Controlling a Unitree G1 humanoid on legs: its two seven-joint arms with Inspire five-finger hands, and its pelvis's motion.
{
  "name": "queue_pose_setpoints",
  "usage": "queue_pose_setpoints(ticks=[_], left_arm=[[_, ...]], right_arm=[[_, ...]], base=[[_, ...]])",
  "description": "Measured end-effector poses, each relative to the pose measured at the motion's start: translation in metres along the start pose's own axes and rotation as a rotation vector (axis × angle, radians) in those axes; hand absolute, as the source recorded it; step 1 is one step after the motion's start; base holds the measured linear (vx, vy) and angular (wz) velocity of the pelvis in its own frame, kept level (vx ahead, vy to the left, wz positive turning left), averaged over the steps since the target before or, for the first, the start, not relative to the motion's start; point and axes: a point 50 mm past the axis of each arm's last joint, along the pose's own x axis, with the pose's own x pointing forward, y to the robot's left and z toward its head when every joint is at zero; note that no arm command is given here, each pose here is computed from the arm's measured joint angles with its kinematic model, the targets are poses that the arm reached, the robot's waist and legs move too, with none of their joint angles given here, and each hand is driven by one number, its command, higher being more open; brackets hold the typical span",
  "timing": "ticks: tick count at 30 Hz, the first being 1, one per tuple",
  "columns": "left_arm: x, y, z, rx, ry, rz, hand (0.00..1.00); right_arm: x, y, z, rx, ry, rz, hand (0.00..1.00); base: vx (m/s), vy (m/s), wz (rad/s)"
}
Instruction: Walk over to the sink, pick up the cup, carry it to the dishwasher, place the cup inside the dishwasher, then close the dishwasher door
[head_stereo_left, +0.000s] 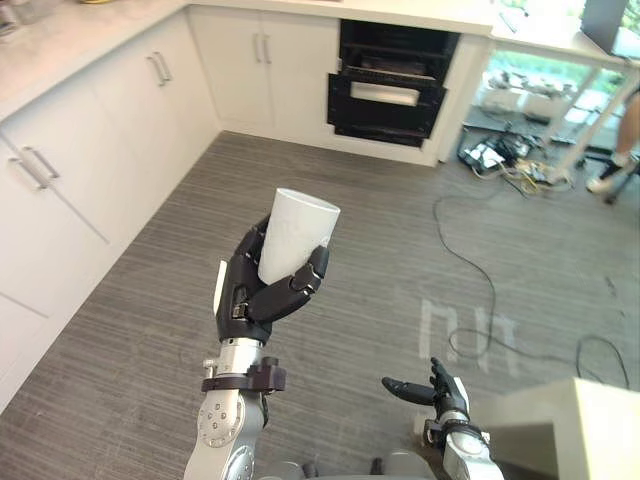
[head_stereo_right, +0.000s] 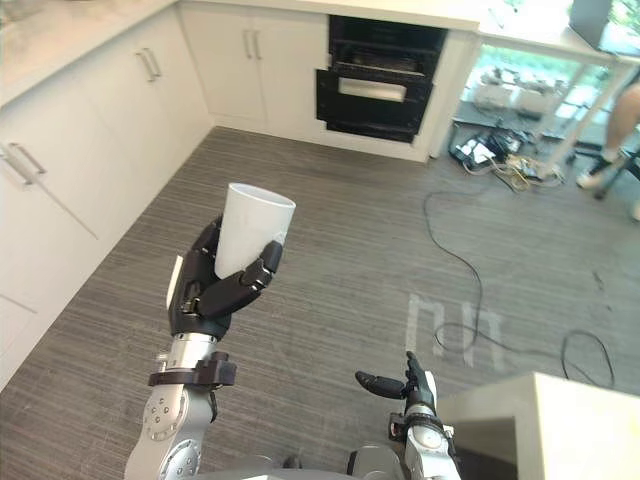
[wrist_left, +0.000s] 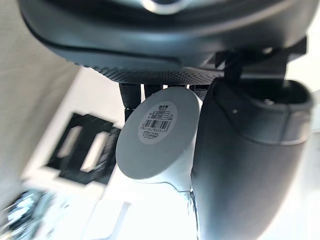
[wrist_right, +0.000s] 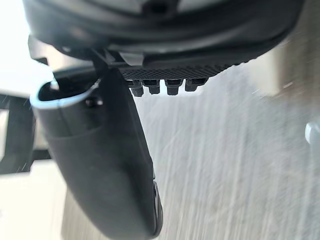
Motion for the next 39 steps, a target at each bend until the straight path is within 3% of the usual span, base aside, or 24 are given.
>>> queue_pose_setpoints(ticks=[9,16,24,34,39], left_arm=[[0.000,-0.014,-0.017,-0.052,0.064,-0.023,0.00],[0.001,-0.016,-0.006,-0.089,0.019,-0.029,0.00],[0.005,-0.003,-0.003,-0.053,-0.010,0.005,0.00],[-0.001,-0.020,-0.003,-0.046,0.027,-0.128,0.00],[0.002,-0.018,-0.002,-0.039,0.016,-0.121,0.00]], right_arm=[[-0.003,-0.002,0.026,-0.003,-0.123,0.001,1.00],[-0.013,0.001,0.047,0.019,-0.256,-0.003,1.00],[-0.003,-0.003,0.025,-0.005,-0.129,-0.021,1.00],[-0.014,0.025,0.018,0.046,-0.116,0.046,1.00],[-0.014,0.027,0.016,0.048,-0.110,0.053,1.00]], base=[[0.45,-0.180,0.66],[0.28,-0.089,0.16],[0.34,0.226,-0.02],[0.36,0.206,-0.06],[0.49,-0.005,0.23]])
